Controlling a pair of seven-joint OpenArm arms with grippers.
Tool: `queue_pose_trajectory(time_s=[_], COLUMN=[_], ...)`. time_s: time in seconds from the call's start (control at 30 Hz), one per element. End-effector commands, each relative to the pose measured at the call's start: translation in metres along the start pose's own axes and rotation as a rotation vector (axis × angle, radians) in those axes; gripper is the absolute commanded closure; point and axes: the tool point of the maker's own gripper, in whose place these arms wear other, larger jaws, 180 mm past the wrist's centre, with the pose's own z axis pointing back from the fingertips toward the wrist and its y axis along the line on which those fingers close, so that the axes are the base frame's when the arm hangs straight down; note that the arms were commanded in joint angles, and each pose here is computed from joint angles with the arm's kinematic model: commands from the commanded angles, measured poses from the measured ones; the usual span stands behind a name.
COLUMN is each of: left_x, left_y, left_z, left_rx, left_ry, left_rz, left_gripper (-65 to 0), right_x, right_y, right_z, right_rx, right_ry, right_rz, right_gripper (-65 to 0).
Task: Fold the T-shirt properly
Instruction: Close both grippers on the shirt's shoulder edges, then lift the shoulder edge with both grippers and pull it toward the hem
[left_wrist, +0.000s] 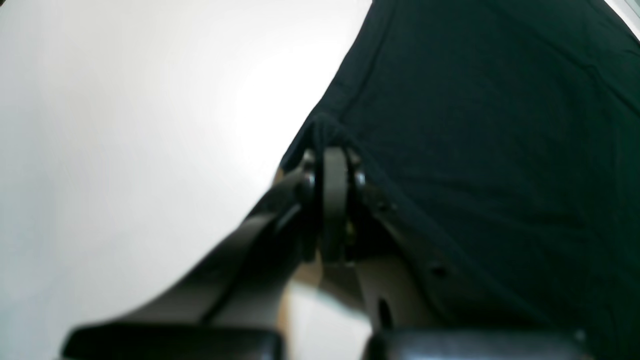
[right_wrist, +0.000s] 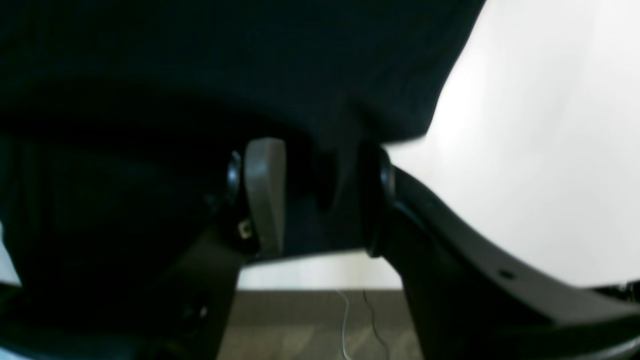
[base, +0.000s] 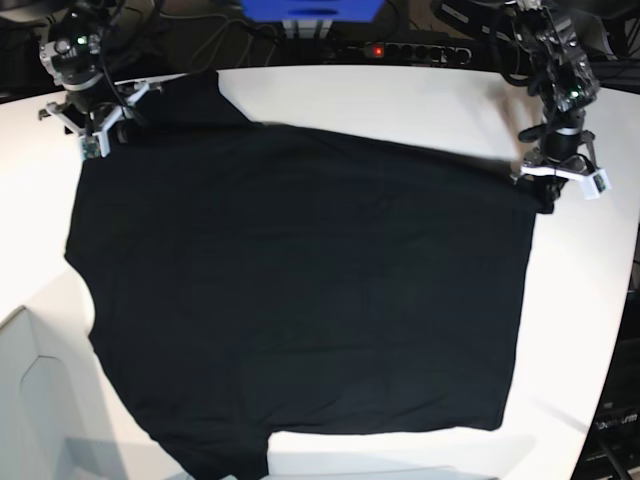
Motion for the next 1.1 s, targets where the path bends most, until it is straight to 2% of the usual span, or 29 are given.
queue_pose_trajectory(time_s=[0.0,0.5,0.57,0.7,0.87,1.07], left_x=[0.015,0.015,0.015,0.015,0.016,0.032], left_y=[-0.001,-0.001,-0.001,-0.001,-0.001,0.006], left_z=[0.002,0.002,0.002,0.002,0.002,0.005], left_rx=[-0.009,-0.009,-0.009,-0.009,-0.009,0.009], left_ry=[-0.046,-0.046,-0.046,-0.046,-0.05,-0.091], left_rz=[-0.019,-0.019,-0.019,-0.019,-0.02,-0.008], left_gripper=[-0.1,-0.1,-0.1,-0.1,-0.1,-0.1], right_x=[0.006,-0.005,-0.004,-0.002,0.011,0.062], right_y=[-0.002,-0.003,-0.006,-0.009,-0.02,-0.034], right_z=[0.003,-0.014,-0.014,-0.018,-0.017,-0.012], right_rx=[0.001,0.023,0.023,0.021,-0.003,-0.055], right_ry=[-0.024,0.012,0.012,0.011,-0.015,-0.138], right_rz=[0.018,-0.004,0.009,0.012,0.036,0.086], right_gripper=[-24.0,-23.2,-19.0,0.0,0.0,0.0])
